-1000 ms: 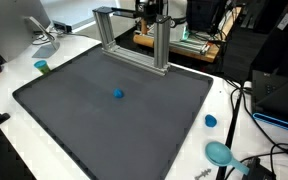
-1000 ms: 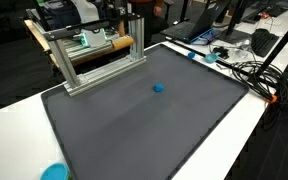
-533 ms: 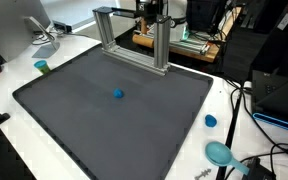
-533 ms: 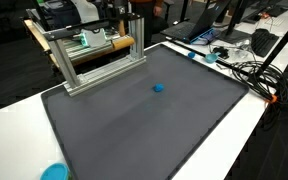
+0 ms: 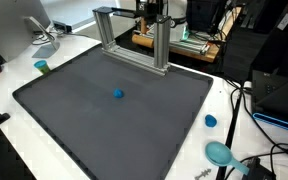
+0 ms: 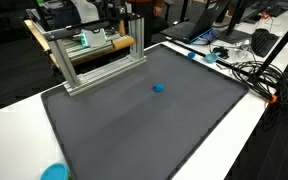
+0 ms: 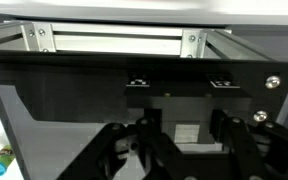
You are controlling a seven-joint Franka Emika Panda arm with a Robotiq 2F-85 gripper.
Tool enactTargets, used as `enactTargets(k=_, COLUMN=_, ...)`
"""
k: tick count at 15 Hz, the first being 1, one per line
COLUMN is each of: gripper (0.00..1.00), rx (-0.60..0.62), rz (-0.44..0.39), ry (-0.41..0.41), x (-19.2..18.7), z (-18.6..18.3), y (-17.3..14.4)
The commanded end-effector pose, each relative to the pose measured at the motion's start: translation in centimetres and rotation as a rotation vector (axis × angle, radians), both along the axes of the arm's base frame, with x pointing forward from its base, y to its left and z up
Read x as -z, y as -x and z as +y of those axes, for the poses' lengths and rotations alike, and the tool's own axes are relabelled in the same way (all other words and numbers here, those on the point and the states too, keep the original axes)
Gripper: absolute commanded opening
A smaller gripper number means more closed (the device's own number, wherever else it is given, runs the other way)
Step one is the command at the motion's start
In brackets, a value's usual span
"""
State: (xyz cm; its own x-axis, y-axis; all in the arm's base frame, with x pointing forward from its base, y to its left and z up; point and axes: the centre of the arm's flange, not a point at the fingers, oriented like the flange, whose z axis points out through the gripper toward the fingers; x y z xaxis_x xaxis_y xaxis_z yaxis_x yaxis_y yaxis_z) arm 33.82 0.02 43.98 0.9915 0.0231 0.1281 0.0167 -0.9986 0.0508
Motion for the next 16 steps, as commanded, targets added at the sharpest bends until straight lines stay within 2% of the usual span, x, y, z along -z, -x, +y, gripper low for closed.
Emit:
enactTargets(k=1, gripper=0.28, rx=-0.020, rz=-0.011, ry=-0.023, x=-0.1, z=1.0, y=0.2)
enactTargets(k=3, gripper=0.28, rx=-0.026, rz=-0.033, ry=-0.018, x=-0.6, z=1.1, y=-0.1)
enactTargets(k=6, gripper=0.28, rx=-0.027, rz=0.026, ry=0.018, x=-0.6, z=1.5, y=0.0)
enactTargets(k=7, gripper=0.74, rx=-0.022, rz=0.029, ry=0.030, x=-0.5, z=1.7, y=0.1)
enactTargets(k=8, gripper=0.67, rx=-0.011, rz=0.024, ry=0.033, x=-0.3, z=1.8, y=0.2)
enactTargets(k=9, gripper=0.53, rx=-0.009, rz=0.022, ry=0.031, x=-0.1, z=2.0, y=0.3)
enactTargets(k=11, gripper=0.43, rx=0.000, rz=0.012, ry=0.035, x=0.0, z=2.1, y=0.4)
enactTargets(k=12, gripper=0.43, rx=0.015, rz=0.003, ry=0.033, x=-0.2, z=1.8, y=0.5)
enactTargets(k=13, gripper=0.39, rx=0.025, rz=-0.001, ry=0.028, x=-0.3, z=1.6, y=0.5)
enactTargets(k=15, gripper=0.42, rx=0.053, rz=-0.013, ry=0.028, x=-0.2, z=1.5, y=0.5)
enactTargets(k=16, gripper=0.35, rx=0.062, rz=-0.011, ry=0.029, x=-0.2, z=1.4, y=0.5)
